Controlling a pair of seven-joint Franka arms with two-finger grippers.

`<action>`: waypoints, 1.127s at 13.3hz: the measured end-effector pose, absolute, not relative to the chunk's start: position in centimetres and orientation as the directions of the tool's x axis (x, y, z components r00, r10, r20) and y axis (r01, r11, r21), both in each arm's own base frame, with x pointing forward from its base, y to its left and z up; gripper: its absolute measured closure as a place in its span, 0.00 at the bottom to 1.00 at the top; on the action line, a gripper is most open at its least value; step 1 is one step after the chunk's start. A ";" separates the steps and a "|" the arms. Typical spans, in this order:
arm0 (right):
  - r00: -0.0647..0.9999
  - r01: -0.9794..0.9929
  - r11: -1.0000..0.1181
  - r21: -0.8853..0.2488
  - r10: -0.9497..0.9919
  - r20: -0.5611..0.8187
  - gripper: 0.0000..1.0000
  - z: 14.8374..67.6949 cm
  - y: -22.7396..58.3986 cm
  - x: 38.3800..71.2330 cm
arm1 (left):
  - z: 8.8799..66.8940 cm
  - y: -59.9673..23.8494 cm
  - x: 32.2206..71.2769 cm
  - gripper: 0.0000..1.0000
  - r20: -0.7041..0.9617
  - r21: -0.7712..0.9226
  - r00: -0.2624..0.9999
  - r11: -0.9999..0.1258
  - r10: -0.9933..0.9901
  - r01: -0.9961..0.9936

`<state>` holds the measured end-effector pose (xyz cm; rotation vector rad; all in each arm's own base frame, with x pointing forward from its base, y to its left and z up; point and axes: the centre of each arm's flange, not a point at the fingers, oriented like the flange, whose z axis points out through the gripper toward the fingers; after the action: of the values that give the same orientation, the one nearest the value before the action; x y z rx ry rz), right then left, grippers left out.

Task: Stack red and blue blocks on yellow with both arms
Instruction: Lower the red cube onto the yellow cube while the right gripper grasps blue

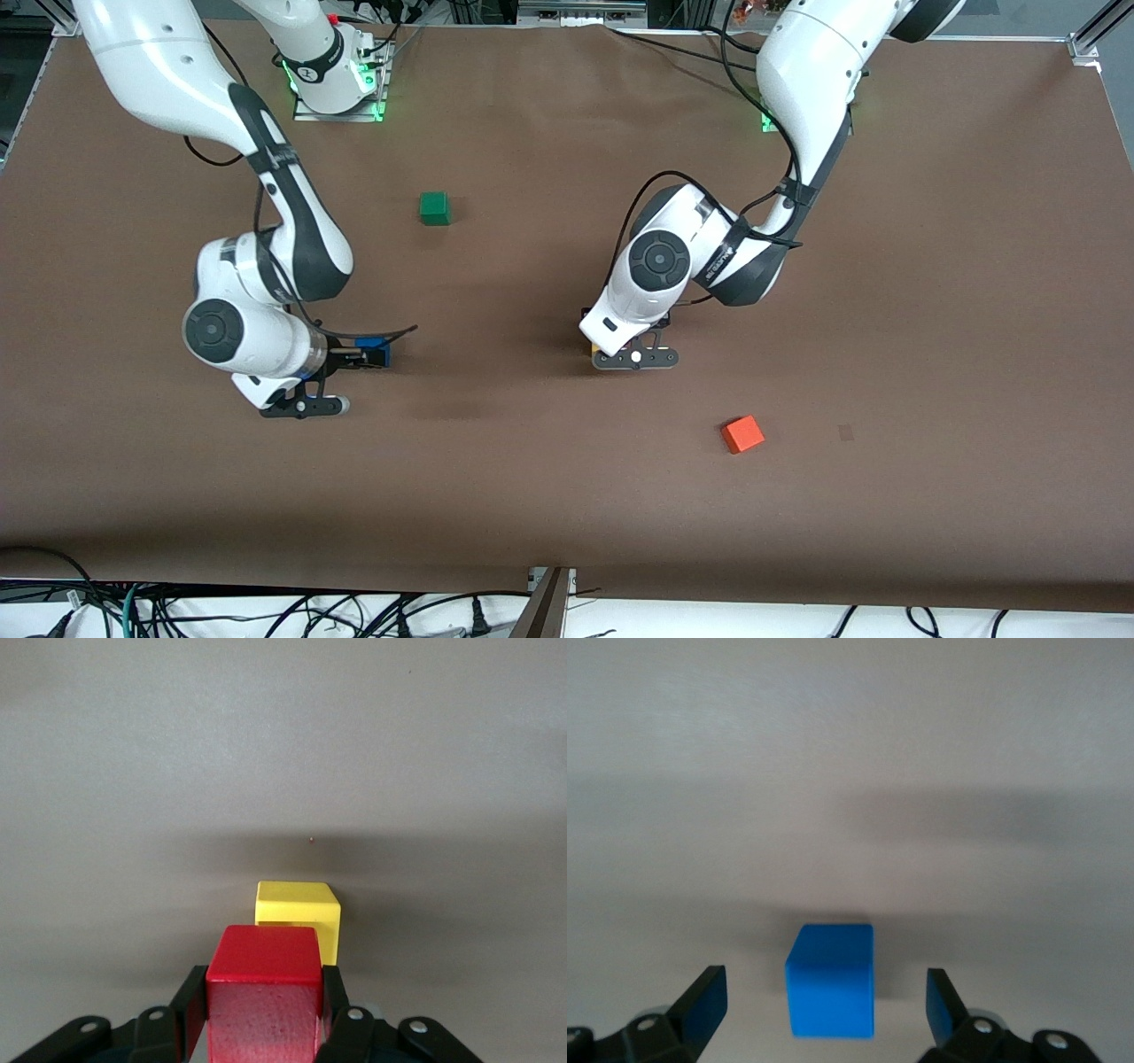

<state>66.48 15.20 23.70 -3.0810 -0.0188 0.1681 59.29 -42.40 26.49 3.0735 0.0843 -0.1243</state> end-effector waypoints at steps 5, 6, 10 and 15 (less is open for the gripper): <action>0.997 -0.014 -0.998 -0.061 -0.009 -0.077 0.03 19.6 15.0 64.3 | 26.0 -44.3 58.7 0.44 -0.076 0.035 0.996 -0.998 0.044 0.047; 0.997 -0.015 -0.998 -0.061 -0.010 -0.076 0.04 19.2 14.9 64.0 | 26.0 -44.3 58.8 0.44 -0.075 0.033 0.996 -0.998 0.044 0.047; 0.997 -0.016 -0.998 -0.061 -0.011 -0.075 0.17 19.2 14.9 63.8 | 26.0 -44.2 58.9 0.44 -0.071 0.030 0.996 -0.998 0.047 0.049; 0.997 -0.015 -0.998 -0.059 -0.010 -0.075 0.23 19.7 14.9 63.4 | 26.0 -44.7 59.5 0.44 -0.063 0.036 0.996 -0.997 0.064 0.067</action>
<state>63.41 14.88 19.65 -3.0795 0.0193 0.1158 59.49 -44.66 26.00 3.1004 0.1019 -0.0963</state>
